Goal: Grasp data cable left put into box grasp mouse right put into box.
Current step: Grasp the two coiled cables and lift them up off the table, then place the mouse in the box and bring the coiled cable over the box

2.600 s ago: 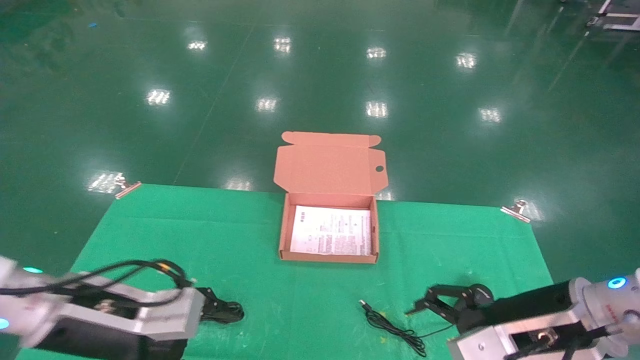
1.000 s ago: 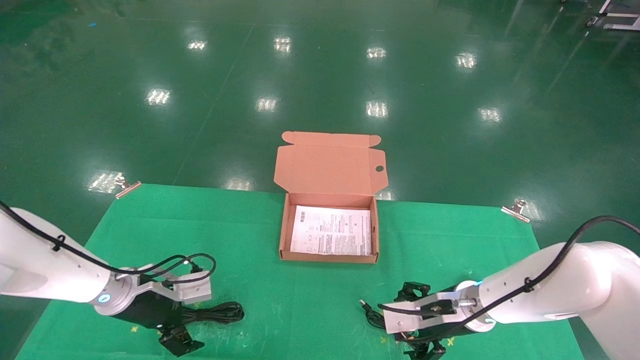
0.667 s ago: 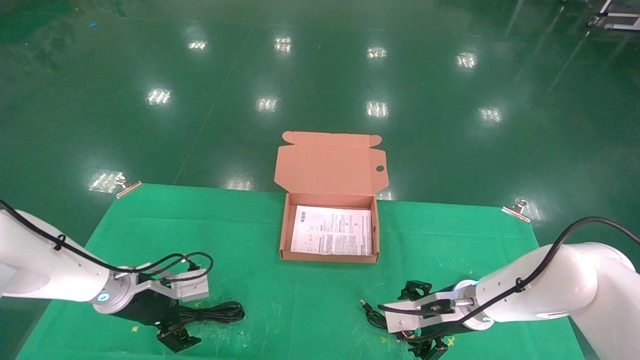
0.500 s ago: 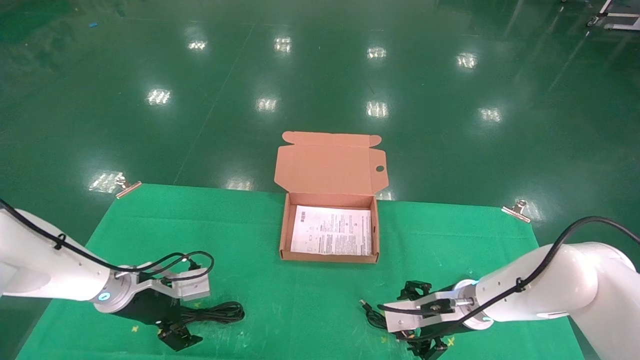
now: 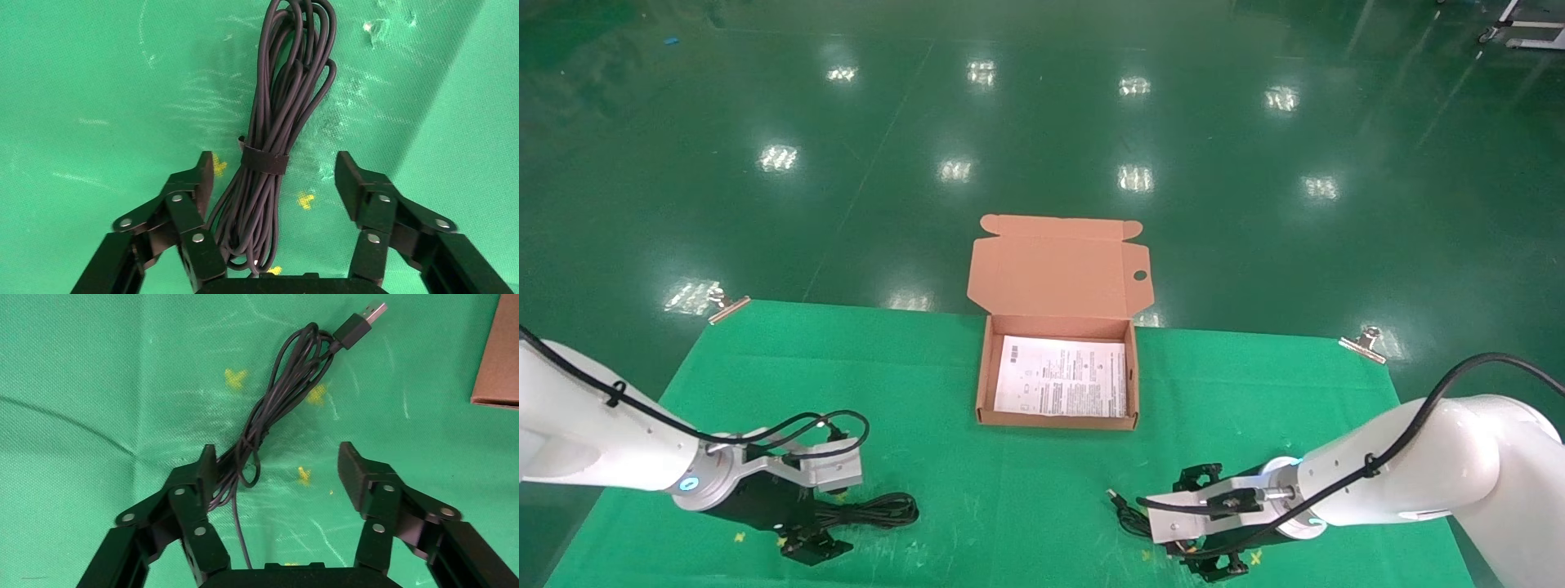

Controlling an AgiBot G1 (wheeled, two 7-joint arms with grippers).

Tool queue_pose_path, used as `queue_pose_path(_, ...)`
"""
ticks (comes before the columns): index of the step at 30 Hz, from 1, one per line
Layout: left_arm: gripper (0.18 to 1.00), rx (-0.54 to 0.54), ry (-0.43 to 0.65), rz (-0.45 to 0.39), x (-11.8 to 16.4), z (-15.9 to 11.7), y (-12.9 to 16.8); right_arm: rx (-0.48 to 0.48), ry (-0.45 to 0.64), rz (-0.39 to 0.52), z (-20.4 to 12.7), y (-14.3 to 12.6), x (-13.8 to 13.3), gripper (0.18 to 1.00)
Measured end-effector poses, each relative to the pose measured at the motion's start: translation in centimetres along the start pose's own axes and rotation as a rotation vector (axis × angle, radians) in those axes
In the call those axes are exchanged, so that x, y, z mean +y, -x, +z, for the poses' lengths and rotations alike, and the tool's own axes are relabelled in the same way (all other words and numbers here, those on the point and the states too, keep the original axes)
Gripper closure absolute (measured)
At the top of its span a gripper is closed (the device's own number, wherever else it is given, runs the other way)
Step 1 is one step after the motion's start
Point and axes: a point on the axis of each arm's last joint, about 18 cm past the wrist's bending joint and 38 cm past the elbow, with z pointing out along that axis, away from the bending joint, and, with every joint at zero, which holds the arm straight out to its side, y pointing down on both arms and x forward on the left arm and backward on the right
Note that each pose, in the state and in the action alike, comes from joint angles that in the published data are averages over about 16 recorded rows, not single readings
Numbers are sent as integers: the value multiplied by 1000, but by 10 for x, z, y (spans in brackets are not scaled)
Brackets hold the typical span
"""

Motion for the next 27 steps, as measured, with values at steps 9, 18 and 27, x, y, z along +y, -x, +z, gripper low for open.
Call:
queue_pose_path(9, 558, 1, 0, 1, 0, 0, 0, 0, -1, 0, 0, 0, 0, 544)
queue_pose_path(18, 764, 2, 0, 2, 0, 0, 0, 0, -2, 1, 0, 0, 0, 757)
queue_pose_path(27, 883, 2, 0, 3, 0, 0, 0, 2, -3, 2, -1, 0, 0, 898)
